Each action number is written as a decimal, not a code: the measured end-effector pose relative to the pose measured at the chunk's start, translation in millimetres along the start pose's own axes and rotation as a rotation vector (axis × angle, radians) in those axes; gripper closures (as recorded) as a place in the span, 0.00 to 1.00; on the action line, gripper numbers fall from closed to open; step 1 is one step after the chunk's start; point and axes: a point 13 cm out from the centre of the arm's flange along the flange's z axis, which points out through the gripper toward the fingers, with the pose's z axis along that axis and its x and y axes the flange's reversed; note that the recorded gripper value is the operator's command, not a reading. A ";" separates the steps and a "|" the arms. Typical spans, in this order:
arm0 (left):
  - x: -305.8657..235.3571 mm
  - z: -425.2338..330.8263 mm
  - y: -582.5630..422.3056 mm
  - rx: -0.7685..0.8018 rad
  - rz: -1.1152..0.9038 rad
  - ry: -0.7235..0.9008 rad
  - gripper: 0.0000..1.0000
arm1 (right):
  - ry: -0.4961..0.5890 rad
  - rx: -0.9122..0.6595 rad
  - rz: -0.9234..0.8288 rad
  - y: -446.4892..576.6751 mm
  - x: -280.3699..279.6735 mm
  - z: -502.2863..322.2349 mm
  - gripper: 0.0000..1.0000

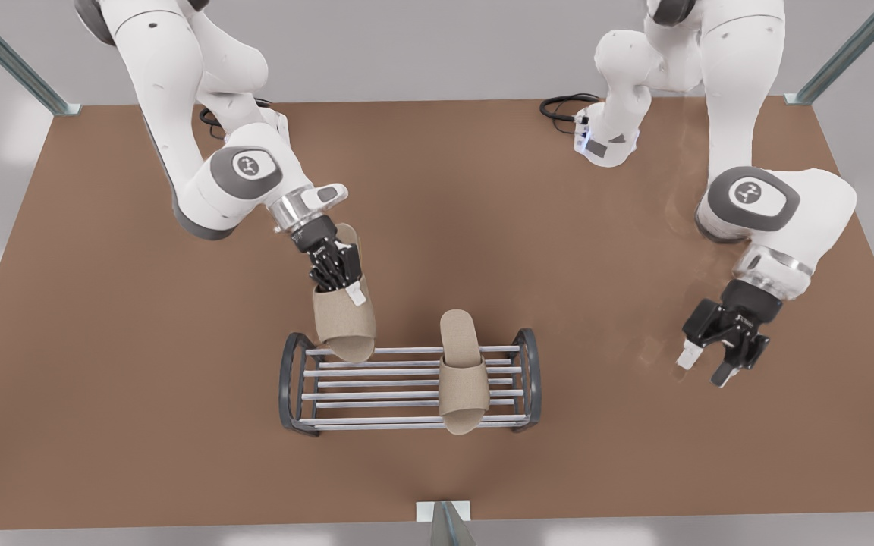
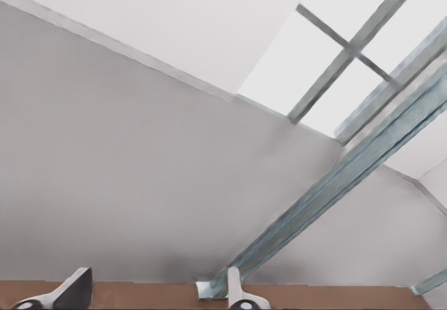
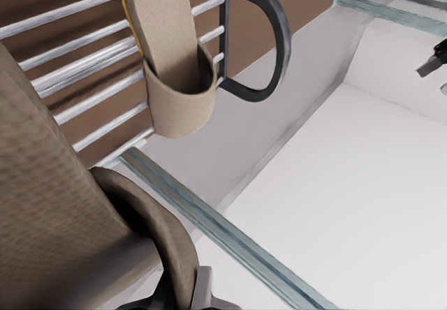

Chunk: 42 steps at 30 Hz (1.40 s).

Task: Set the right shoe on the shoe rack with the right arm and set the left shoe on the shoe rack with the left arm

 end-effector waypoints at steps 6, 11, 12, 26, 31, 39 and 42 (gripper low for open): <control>202.1 34.2 -47.5 -0.199 0.463 0.907 0.00 | 0.016 -0.015 -0.017 15.7 -56.4 38.5 0.79; 248.9 12.5 -29.1 -0.339 0.315 1.106 0.00 | 0.121 -0.061 -0.045 52.4 -35.9 65.7 0.79; 250.6 8.1 -25.9 -0.361 0.275 1.117 0.00 | 0.136 -0.061 -0.049 50.5 -35.5 67.9 0.79; 257.3 -7.0 -24.7 -0.538 -0.033 1.117 0.00 | 0.224 -0.092 -0.132 62.7 -20.5 83.9 0.00; 257.8 -5.0 -23.3 -0.576 -0.094 1.102 0.00 | 0.229 -0.077 -0.148 49.4 -20.6 94.7 0.00; 257.2 -5.0 -21.7 -0.620 -0.164 1.078 0.00 | 0.222 -0.083 -0.167 53.8 -22.9 110.8 0.00; 256.3 -4.6 -21.7 -0.631 -0.182 1.070 0.00 | 0.215 -0.089 -0.168 56.7 -26.8 117.9 0.00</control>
